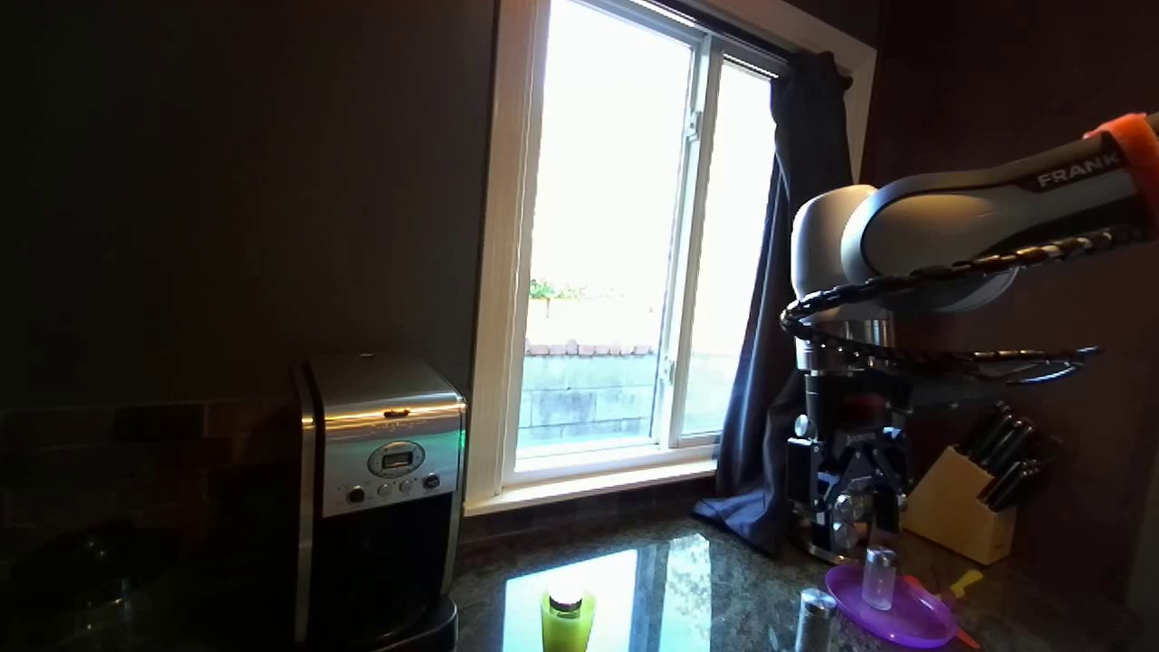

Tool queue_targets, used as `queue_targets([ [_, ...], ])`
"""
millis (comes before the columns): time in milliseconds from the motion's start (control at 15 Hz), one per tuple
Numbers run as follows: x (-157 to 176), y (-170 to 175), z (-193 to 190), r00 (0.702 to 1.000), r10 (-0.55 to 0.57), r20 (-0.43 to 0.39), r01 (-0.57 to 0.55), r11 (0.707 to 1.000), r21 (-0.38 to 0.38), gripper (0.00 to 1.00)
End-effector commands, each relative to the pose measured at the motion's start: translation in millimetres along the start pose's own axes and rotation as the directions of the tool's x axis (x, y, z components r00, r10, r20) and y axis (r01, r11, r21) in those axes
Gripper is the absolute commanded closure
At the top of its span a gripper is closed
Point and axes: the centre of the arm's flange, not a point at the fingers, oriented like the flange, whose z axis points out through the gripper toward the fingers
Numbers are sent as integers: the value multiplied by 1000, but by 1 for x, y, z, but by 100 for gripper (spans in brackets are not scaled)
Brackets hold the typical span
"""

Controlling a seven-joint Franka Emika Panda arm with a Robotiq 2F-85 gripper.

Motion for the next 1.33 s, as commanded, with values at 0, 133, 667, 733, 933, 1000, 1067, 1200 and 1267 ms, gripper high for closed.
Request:
queue_targets([
  [0,9,8,-4,999,23,-29,-23,999,27,0],
  [133,20,24,-14,996,79,-51,-74,993,89,0],
  [667,73,111,-130,985,96,-146,-67,979,192,0],
  [733,81,113,-146,987,81,-139,-55,982,182,0],
  [933,107,121,-177,982,79,-171,-69,995,67,0],
  [1000,118,127,-184,978,80,-193,-77,997,21,0],
  [1067,127,135,-189,975,71,-210,-75,997,-10,0],
  [1200,142,156,-191,971,47,-234,-62,996,-59,0],
  [1267,146,171,-192,968,29,-249,-46,997,-62,0],
])
